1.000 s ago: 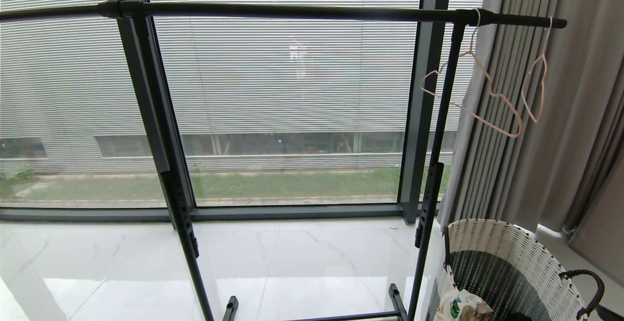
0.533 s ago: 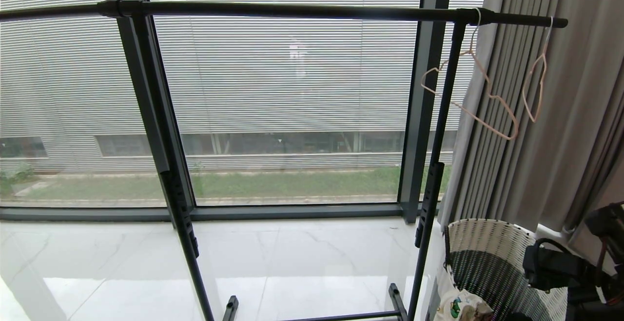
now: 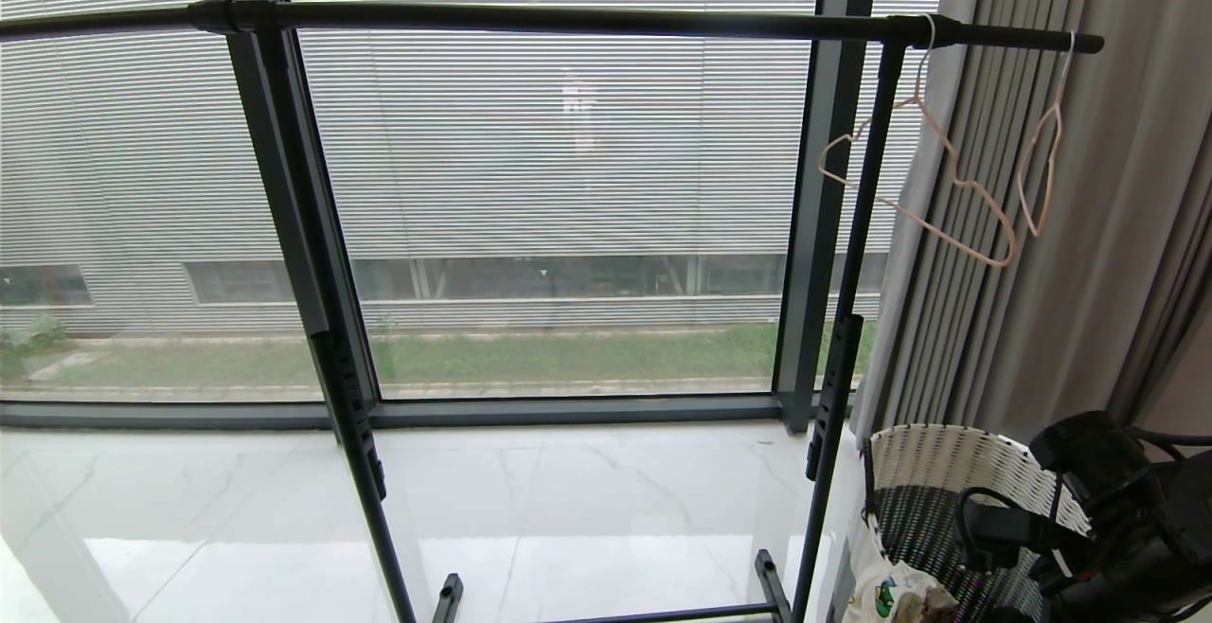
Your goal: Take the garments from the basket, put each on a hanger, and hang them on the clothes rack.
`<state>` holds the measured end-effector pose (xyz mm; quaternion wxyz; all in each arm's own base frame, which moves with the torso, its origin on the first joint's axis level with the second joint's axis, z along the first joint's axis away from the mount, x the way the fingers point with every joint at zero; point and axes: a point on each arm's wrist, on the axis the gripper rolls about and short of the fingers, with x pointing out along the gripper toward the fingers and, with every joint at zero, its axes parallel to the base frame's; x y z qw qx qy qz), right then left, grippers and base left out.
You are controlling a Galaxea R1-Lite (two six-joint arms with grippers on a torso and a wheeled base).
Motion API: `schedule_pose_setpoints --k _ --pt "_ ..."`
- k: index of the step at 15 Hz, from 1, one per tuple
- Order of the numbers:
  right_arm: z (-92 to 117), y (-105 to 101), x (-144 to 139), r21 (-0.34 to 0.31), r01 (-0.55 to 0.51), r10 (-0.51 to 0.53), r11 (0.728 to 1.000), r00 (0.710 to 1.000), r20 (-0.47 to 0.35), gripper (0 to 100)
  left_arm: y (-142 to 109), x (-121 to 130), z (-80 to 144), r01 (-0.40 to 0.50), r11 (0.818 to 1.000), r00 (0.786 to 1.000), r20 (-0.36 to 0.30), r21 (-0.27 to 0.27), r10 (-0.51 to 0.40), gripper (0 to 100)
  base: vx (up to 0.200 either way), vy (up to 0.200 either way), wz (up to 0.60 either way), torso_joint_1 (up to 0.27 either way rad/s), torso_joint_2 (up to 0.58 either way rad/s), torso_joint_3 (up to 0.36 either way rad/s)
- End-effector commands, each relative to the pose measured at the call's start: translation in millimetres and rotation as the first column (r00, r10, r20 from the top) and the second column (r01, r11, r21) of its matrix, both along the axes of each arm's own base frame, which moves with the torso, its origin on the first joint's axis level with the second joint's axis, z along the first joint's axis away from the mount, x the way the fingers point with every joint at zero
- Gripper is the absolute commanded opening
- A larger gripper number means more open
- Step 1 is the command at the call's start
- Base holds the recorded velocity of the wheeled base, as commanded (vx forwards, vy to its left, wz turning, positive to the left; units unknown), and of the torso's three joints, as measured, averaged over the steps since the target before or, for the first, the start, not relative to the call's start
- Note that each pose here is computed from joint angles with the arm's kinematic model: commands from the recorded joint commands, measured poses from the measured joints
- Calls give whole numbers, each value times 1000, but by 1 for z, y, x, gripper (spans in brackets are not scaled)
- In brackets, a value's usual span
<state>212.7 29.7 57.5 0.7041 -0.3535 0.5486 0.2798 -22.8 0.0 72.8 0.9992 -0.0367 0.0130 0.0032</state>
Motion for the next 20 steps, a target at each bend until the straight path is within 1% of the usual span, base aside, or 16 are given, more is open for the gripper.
schedule_pose_setpoints --k 1,4,5,10,12,15,17,20 --pt "-10 -1 4 -32 11 -12 999 1000 -28 100 0 0 0 -1 1000 1000 -1 0 1 100 0 0 0 0 0 0" --pt "-16 -6 10 -57 39 -40 998 999 -13 100 0 0 0 -1 1000 1000 -1 0 1 100 0 0 0 0 0 0" --pt "-20 -6 12 -59 40 -41 997 999 -12 100 0 0 0 -1 1000 1000 -1 0 1 100 0 0 0 0 0 0" --pt "-39 -5 26 -56 46 -43 997 997 58 100 0 0 0 -1 1000 1000 -1 1 1 100 0 0 0 0 0 0" --pt "-40 -5 27 -82 55 -49 995 997 67 100 0 0 0 -1 1000 1000 -1 3 1 100 0 0 0 0 0 0" --pt "-41 -7 26 -86 63 -58 994 996 66 100 0 0 0 0 1000 1000 -1 7 0 100 0 0 0 0 0 0" --pt "-45 -10 28 -88 75 -70 993 996 57 100 0 0 0 0 1000 1000 -1 9 0 100 0 0 0 0 0 0" --pt "-48 -13 32 -83 91 -84 992 993 83 100 0 0 0 0 1000 1000 -1 9 0 100 0 0 0 0 0 0"
